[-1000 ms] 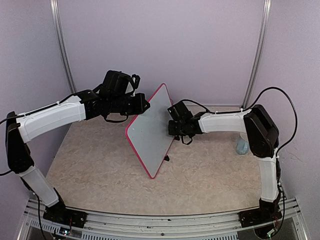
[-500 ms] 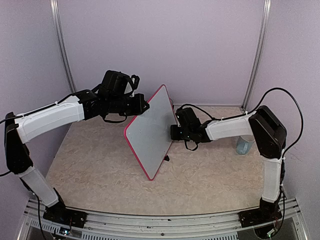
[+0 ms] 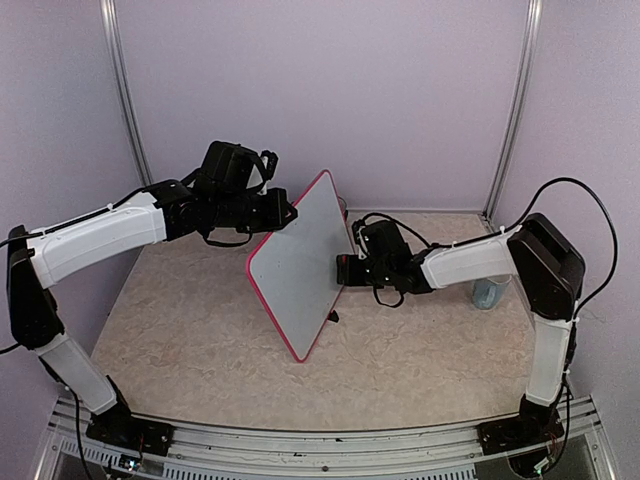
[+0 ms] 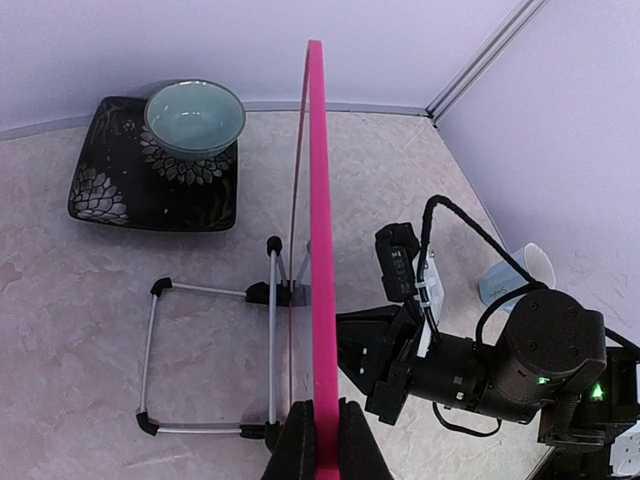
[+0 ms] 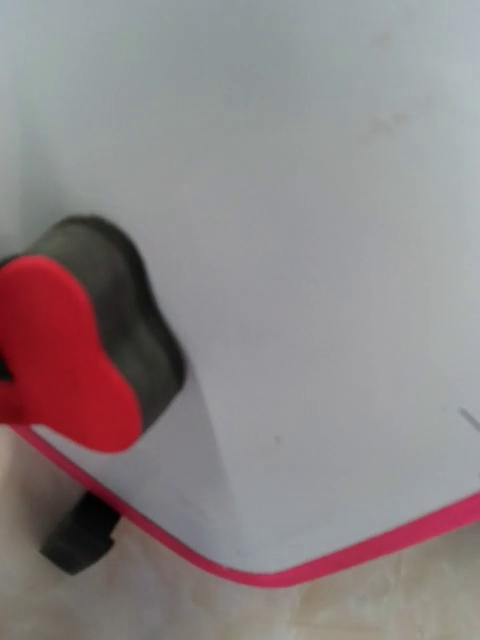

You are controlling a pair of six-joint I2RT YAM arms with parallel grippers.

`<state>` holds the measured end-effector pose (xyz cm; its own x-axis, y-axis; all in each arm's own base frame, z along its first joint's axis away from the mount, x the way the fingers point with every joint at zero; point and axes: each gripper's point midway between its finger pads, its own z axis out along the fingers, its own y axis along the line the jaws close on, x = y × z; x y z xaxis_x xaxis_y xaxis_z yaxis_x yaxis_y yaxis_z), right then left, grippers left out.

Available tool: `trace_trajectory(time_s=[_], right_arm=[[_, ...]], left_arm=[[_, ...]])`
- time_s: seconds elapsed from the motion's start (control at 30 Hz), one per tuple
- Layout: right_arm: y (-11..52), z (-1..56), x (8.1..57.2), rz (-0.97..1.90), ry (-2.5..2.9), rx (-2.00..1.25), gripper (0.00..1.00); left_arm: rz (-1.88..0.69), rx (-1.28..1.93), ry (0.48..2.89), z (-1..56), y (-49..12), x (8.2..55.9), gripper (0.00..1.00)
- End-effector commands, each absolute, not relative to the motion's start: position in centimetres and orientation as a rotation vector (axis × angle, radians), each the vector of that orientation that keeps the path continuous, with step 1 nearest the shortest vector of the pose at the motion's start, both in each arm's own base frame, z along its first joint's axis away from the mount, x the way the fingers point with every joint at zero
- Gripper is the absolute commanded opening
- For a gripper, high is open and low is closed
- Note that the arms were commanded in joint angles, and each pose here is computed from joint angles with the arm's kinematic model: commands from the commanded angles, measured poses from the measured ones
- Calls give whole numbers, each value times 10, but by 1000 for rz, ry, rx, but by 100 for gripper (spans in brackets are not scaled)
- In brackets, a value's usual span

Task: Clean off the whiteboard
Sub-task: Erase the whiteboard at the center of the board.

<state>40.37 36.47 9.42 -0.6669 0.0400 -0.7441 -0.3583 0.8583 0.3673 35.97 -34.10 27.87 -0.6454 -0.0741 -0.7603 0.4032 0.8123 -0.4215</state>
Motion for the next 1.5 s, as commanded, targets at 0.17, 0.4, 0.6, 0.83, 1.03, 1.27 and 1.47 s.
trace_trajectory(time_s=[0.17,0.4,0.6,0.83,1.03,1.27,1.47], right_arm=[[424,116,352,950,2160,-468,7],[400,88,374,657,2228,-365,6],[390,74,397,525,2270,-305,6],[376,53,412,441,2319,-227,6],[386,61,413,521,2297,-273,6],[413,123,389,781,2131,-385,6],[429,160,376,872,2059,-451,6]], left_arm=[[-906,415,2220,264,-377,322,0],[-909,416,2216,266,-378,322,0],[-911,417,2218,266,-378,321,0],[-910,418,2216,266,-378,321,0],[-912,420,2219,264,-379,322,0],[-912,423,2221,262,-380,322,0],[-912,421,2226,260,-382,326,0]])
